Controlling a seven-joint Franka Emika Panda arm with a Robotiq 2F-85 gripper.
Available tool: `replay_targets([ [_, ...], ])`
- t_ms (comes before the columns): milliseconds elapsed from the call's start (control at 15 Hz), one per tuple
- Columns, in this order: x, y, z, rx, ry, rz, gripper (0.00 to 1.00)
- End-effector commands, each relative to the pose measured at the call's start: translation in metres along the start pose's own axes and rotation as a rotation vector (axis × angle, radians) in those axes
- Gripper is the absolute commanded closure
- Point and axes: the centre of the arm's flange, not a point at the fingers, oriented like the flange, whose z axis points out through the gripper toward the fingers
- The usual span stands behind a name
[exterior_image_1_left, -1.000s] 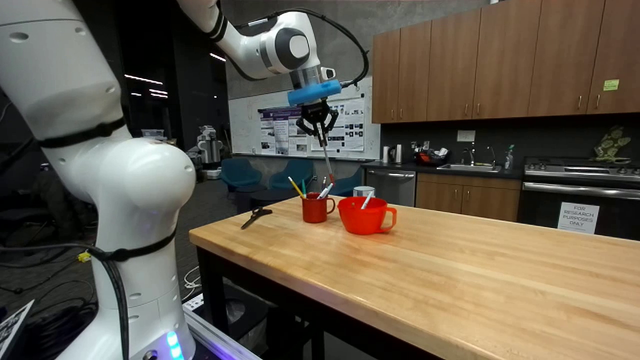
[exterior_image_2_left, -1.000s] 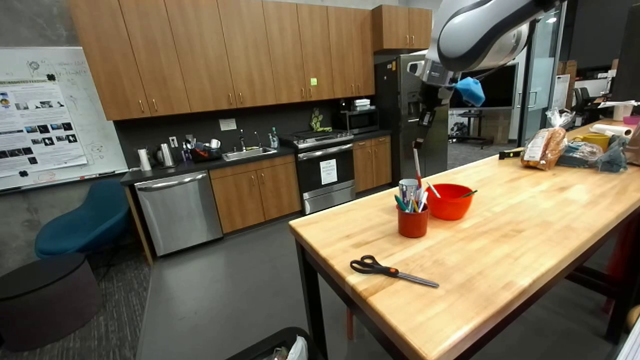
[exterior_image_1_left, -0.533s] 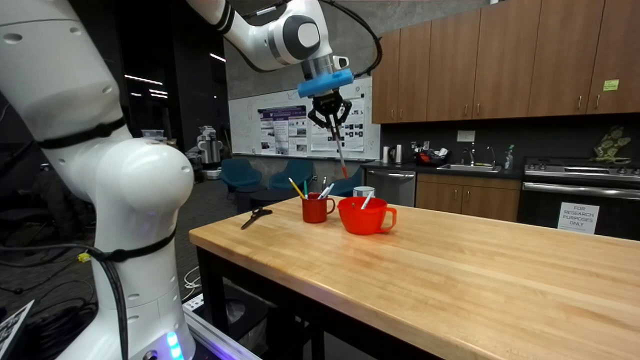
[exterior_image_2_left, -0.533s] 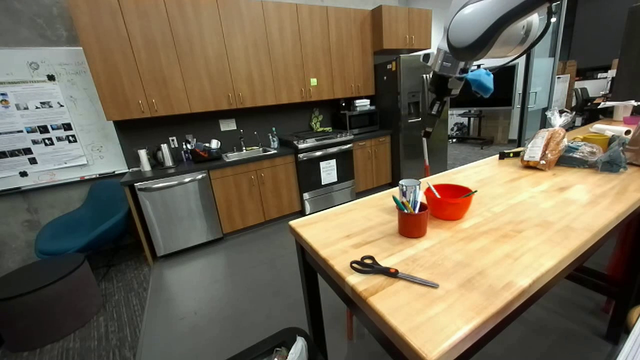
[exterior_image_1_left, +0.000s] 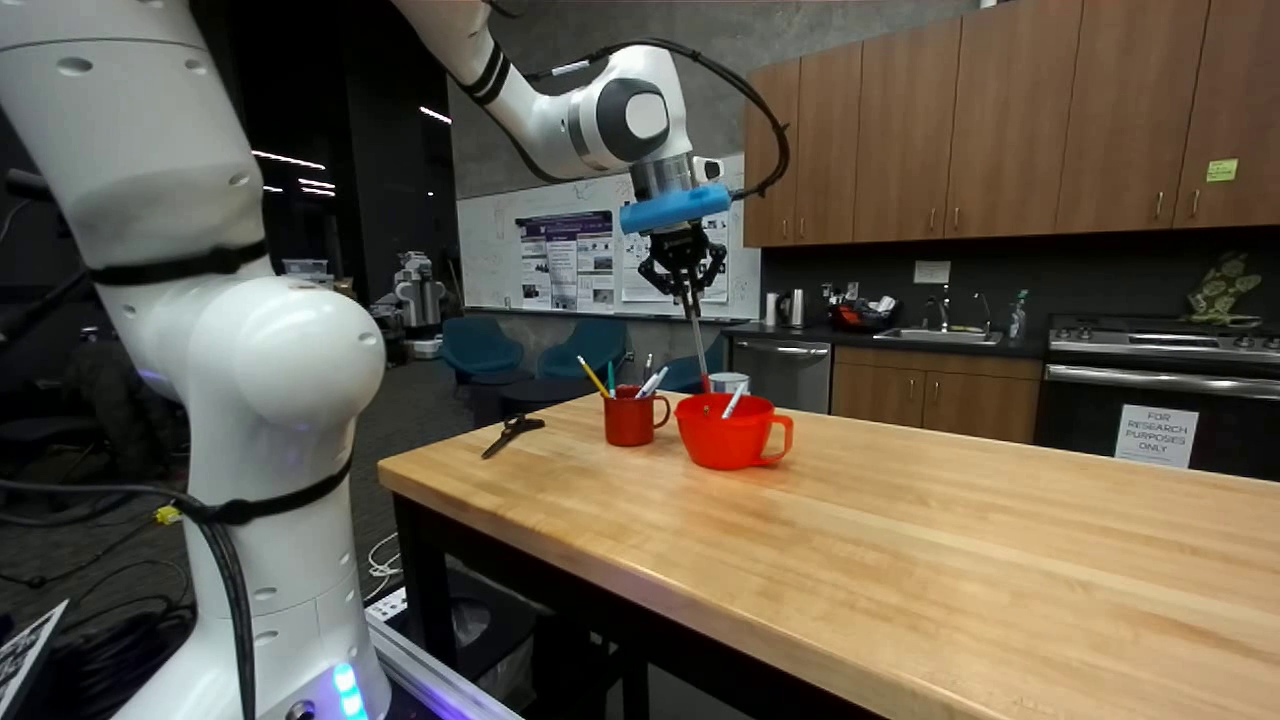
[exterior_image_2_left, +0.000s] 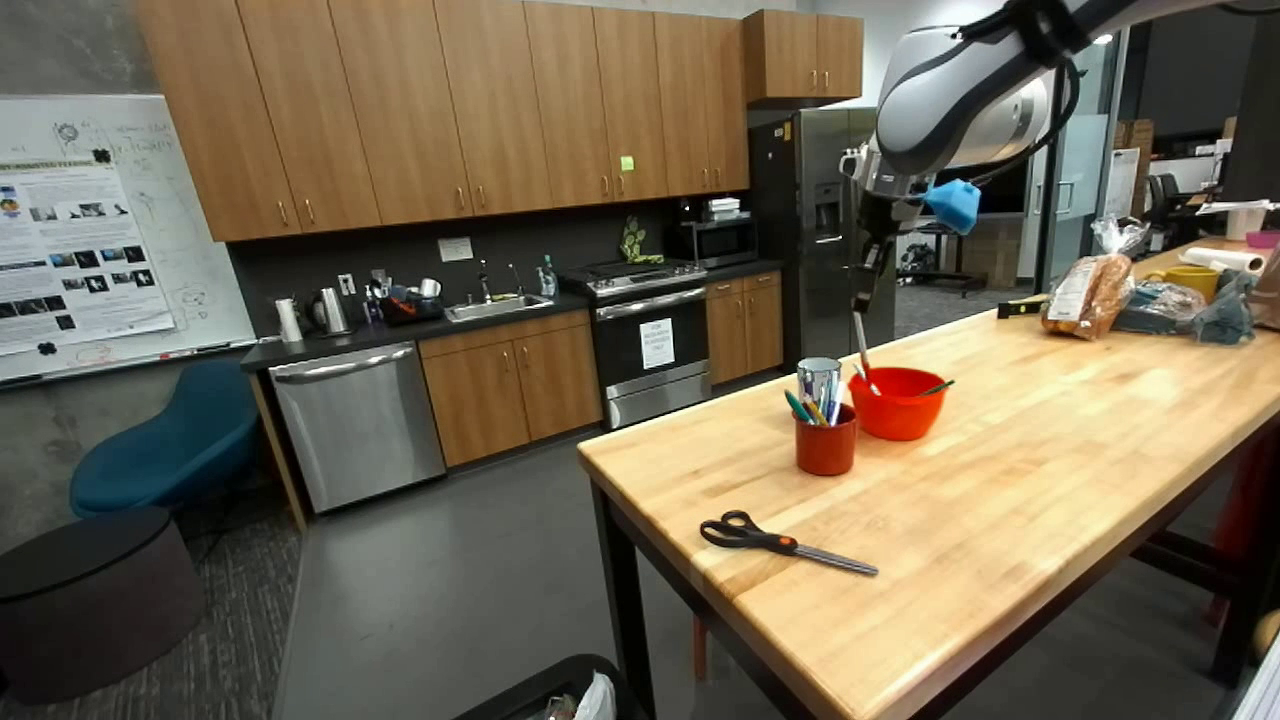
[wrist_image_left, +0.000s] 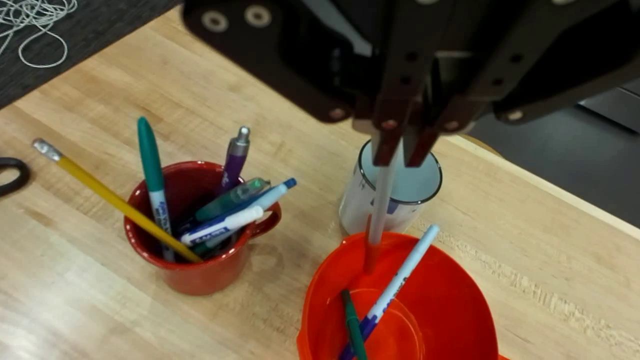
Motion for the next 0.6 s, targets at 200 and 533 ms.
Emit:
replay_targets([
  [200,0.01,0.008,0.028,0.001,-0.047,0.01,0.98],
  [533,0.015,-0.004,0.048,0.016,-0.087,-0.001,0.98],
])
